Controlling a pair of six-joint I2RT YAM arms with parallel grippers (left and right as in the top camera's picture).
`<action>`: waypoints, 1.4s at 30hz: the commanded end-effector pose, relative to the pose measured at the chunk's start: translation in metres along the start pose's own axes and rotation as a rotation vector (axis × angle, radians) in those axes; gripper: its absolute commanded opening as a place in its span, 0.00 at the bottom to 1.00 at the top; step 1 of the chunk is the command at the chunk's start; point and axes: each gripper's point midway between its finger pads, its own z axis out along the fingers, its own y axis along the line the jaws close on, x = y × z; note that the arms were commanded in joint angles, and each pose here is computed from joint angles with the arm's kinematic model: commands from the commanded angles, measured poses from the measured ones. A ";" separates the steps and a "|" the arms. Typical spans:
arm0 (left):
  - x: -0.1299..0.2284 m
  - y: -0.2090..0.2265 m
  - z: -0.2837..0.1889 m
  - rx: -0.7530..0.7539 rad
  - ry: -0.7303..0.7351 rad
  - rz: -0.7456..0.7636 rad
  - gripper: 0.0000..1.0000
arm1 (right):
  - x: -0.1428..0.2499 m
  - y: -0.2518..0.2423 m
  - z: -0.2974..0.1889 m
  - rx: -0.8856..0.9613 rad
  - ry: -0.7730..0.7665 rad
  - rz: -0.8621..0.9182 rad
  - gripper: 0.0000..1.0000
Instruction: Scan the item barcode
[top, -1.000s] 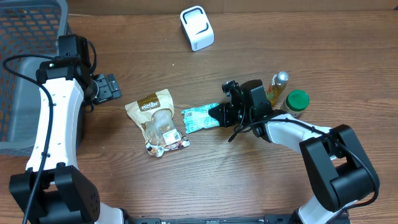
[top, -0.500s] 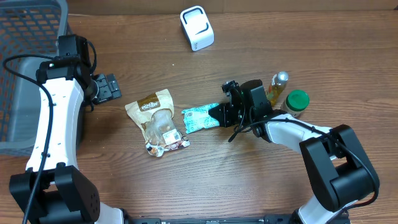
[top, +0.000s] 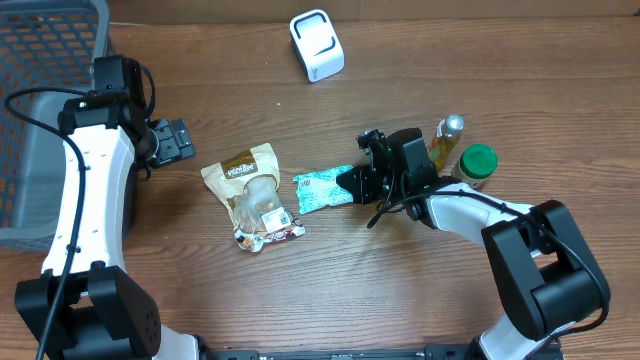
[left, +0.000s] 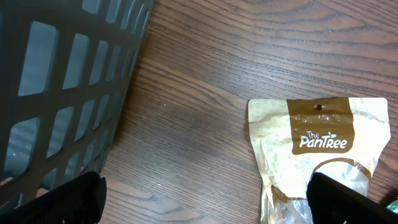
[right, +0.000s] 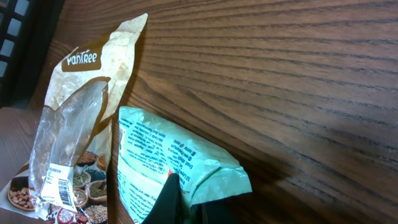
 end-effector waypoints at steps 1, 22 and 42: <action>-0.007 0.002 -0.010 -0.004 -0.037 0.006 1.00 | -0.009 0.004 -0.006 0.003 -0.030 -0.022 0.04; -0.007 0.002 -0.010 -0.004 -0.037 0.006 1.00 | -0.008 0.001 -0.006 0.019 -0.029 -0.019 0.04; -0.007 0.002 -0.010 -0.004 -0.037 0.006 1.00 | -0.008 0.000 -0.006 0.026 -0.029 -0.017 0.04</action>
